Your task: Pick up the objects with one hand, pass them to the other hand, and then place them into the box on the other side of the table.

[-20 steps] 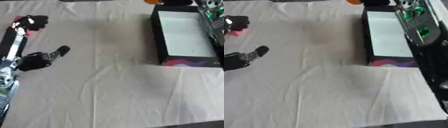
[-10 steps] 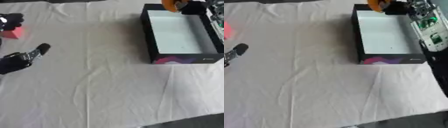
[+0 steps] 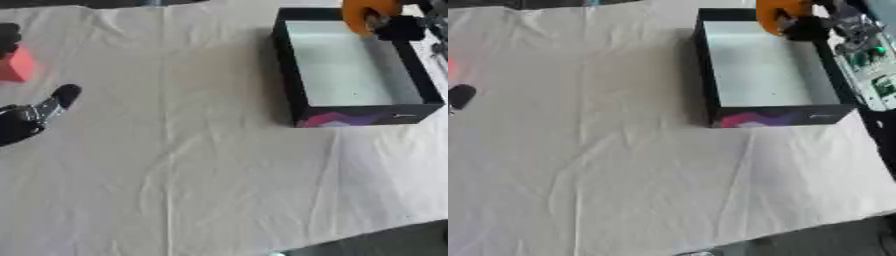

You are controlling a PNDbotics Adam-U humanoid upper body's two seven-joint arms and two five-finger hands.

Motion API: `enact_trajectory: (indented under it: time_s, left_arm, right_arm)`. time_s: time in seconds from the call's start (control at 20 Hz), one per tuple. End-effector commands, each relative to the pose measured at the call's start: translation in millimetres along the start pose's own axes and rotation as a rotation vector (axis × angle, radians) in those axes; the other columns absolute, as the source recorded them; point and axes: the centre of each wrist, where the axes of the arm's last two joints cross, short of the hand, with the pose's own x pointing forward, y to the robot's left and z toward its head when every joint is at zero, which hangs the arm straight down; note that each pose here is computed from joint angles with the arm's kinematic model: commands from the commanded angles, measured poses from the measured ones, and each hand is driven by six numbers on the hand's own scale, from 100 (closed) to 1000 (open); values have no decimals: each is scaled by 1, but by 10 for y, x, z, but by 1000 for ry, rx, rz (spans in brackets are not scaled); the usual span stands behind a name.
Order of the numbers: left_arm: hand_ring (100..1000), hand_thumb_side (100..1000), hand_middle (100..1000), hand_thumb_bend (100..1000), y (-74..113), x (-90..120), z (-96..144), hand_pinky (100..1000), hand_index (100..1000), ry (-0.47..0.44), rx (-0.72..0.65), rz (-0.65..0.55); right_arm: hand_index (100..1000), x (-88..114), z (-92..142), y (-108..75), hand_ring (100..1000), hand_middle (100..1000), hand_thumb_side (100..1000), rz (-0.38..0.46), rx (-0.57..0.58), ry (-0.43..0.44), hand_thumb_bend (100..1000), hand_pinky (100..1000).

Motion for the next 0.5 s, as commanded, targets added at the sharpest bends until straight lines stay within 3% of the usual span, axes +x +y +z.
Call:
enact_trajectory:
  time_s: [0.05, 0.15, 0.3, 0.45, 0.5]
  left_arm:
    - [730, 488, 706, 663, 124, 41, -37, 772, 830, -28, 32, -22]
    - [730, 488, 705, 663, 125, 39, -36, 772, 830, -26, 35, -21]
    - [730, 489, 706, 662, 128, 36, -34, 772, 830, -24, 39, -21]
    - [730, 488, 706, 661, 136, 35, -35, 772, 830, -23, 45, -21]
    - [730, 487, 706, 661, 140, 36, -35, 772, 830, -23, 47, -21]
  right_arm:
    - [698, -44, -35, -168, 727, 597, 208, 61, -5, 10, 153, 890]
    - [747, -76, -51, -141, 754, 652, 208, 76, 27, 18, 244, 896]
    - [810, -127, -67, -117, 795, 730, 298, 100, 70, 30, 346, 908]
    - [901, -173, -75, -108, 869, 856, 423, 131, 99, 43, 525, 930]
    - [914, -186, -77, -112, 885, 880, 441, 143, 100, 48, 545, 934]
